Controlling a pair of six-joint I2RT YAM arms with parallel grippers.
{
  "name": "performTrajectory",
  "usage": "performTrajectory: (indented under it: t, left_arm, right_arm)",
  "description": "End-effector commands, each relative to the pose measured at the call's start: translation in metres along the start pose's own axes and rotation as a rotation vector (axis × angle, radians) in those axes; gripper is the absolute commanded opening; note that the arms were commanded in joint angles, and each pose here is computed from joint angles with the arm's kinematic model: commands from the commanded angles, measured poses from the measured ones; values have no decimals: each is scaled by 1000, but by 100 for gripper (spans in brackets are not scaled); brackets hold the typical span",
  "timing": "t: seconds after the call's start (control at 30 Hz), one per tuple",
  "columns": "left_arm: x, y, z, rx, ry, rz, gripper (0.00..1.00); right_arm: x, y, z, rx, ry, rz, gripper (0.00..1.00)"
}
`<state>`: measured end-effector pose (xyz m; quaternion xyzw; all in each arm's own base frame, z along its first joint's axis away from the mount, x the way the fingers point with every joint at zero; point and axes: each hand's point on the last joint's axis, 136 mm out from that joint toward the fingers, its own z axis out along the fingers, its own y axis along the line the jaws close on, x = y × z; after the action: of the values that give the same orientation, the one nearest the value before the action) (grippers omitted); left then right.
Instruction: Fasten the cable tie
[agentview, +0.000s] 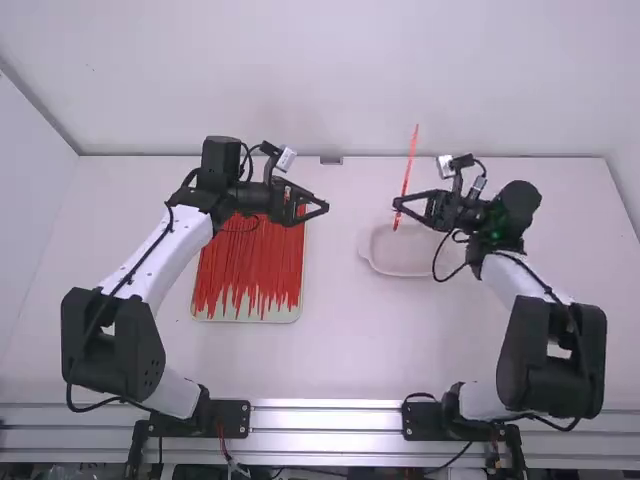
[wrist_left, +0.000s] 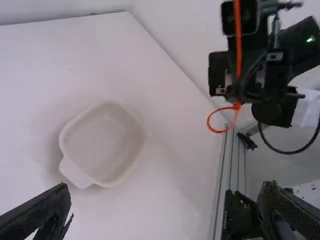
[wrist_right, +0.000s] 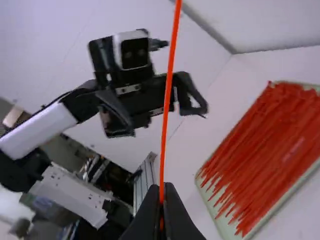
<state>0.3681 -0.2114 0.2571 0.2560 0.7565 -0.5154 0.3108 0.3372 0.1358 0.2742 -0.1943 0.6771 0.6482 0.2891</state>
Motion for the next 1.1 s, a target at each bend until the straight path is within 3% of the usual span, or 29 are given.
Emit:
performTrajectory:
  t: [0.0, 0.23, 0.53, 0.8, 1.07]
  left_arm:
    - [-2, -8, -4, 22, -5, 31, 99]
    - [-1, -8, -2, 21, -3, 64, 99]
    - [-9, -7, -4, 18, -26, 93, 99]
    - [-13, -10, -2, 24, -37, 126, 99]
    - [-14, -10, -2, 25, -39, 132, 99]
  right_arm:
    - [-11, 23, 4, -23, 40, -27, 0]
    - [-32, 40, 12, -40, 56, -52, 0]
    - [-72, 93, 30, -73, 87, -50, 0]
    - [-112, 126, 19, -45, 45, -45, 0]
    - [-130, 120, 5, 0, -16, 65, 0]
